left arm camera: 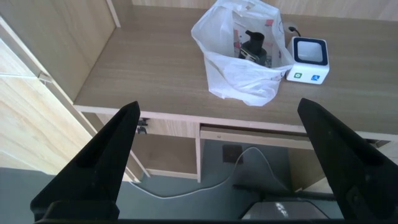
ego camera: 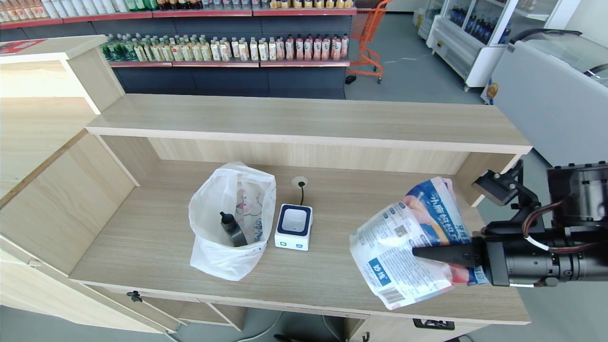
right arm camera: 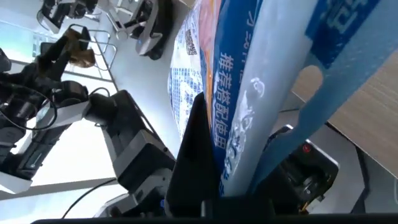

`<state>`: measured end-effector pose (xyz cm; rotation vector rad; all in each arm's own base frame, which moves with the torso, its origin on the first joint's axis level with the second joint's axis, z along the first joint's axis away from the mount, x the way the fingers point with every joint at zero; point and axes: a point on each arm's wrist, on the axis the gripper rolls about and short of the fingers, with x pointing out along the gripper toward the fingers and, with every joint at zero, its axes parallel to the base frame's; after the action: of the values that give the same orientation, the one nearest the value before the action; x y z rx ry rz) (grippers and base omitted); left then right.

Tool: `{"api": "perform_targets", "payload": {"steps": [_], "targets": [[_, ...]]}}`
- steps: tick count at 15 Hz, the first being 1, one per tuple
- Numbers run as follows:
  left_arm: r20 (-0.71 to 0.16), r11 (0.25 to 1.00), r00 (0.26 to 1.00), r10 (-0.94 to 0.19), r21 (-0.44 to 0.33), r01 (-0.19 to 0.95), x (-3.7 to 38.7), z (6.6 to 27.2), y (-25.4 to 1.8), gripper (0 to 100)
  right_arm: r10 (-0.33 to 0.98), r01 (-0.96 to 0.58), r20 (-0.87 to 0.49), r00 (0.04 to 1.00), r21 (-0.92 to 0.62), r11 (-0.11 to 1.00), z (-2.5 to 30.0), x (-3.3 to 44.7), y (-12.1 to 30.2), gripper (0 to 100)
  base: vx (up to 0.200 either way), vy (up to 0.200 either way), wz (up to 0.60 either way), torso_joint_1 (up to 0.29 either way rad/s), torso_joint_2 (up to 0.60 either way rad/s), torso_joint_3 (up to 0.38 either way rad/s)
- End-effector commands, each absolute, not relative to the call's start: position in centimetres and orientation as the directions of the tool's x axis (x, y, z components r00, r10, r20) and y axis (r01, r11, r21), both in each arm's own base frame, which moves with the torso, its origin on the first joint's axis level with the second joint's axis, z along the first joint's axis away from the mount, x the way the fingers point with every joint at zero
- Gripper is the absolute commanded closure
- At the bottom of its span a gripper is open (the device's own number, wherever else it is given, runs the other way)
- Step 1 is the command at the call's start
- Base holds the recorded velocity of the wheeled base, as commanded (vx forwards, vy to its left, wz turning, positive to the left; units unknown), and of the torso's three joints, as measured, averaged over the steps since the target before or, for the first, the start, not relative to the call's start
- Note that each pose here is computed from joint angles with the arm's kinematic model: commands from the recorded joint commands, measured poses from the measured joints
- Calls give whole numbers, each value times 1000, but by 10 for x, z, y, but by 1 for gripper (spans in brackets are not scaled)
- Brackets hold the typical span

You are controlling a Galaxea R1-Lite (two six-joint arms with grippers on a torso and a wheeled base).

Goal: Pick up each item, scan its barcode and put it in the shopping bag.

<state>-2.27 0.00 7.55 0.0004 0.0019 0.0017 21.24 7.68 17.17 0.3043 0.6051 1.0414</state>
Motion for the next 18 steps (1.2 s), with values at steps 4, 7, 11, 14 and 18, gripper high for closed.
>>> {"api": "perform_targets", "payload": {"steps": [4,7,11,14,18], "targets": [[-2,1000,1000,2,0,-2,-23,76,0,0,890,-677,-313,331,579,455,180,197,92,100,0,0,0,0,0,0],[-2,1000,1000,2,0,-2,-23,76,0,0,880,-642,-330,342,602,475,180,195,102,100,0,0,0,0,0,0],[-2,1000,1000,2,0,-2,-23,76,0,0,879,-640,-340,334,603,476,178,195,109,100,0,0,0,0,0,0],[-2,1000,1000,3,0,-3,-23,76,0,0,881,-642,-342,326,604,472,177,194,110,100,0,0,0,0,0,0],[-2,1000,1000,3,0,-3,-23,76,0,0,886,-652,-339,317,600,463,178,194,113,100,0,0,0,0,0,0]]}}
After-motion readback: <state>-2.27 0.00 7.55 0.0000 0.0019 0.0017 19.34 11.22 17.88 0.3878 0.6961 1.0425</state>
